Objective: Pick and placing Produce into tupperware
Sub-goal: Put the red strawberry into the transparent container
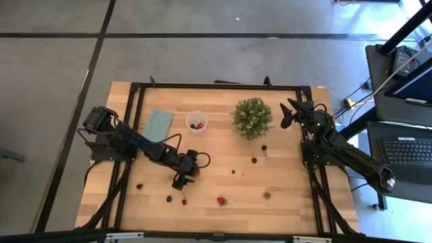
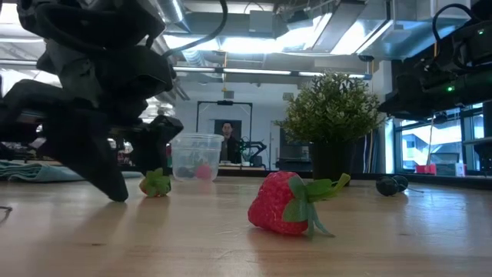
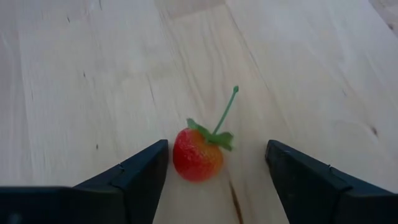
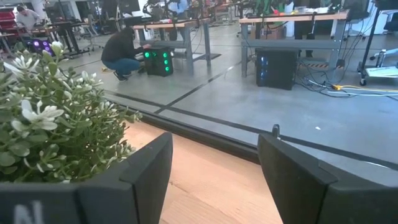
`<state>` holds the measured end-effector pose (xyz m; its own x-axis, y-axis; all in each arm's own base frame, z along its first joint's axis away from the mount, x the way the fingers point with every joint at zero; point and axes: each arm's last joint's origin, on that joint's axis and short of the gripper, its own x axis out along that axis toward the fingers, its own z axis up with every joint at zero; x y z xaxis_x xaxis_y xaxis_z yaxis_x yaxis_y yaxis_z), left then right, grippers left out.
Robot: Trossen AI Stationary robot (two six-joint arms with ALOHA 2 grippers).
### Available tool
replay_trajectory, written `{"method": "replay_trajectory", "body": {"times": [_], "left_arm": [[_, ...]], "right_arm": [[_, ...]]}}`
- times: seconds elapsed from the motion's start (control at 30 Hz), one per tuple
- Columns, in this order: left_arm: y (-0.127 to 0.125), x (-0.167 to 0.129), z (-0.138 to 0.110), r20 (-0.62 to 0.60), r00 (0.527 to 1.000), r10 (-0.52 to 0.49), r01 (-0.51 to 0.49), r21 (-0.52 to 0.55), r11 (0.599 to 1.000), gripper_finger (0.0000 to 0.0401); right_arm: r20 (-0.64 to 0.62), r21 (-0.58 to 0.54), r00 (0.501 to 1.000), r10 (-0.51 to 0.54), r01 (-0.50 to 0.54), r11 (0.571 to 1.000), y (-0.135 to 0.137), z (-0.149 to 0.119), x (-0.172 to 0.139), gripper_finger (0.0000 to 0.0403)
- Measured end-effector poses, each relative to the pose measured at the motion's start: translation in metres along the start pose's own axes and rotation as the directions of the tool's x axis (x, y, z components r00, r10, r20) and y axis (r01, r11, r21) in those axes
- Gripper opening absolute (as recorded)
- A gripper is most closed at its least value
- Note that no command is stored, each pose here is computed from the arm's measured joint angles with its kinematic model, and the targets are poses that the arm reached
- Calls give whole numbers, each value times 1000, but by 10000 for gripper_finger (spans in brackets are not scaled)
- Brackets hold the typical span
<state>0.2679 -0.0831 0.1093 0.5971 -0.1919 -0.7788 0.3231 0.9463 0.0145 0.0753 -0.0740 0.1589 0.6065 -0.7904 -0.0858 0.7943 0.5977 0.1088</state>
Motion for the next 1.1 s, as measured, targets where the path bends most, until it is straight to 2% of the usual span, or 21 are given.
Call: {"method": "replay_trajectory", "body": {"times": [0.8,1.1], "left_arm": [[1,1,-1,-2,999,32,-32,-4,999,82],[4,0,2,31,997,74,-71,-89,993,63]], "right_arm": [[0,-3,1000,-1,1,1000,0,0,0,239],[0,-3,1000,-1,1,1000,0,0,0,239]]}}
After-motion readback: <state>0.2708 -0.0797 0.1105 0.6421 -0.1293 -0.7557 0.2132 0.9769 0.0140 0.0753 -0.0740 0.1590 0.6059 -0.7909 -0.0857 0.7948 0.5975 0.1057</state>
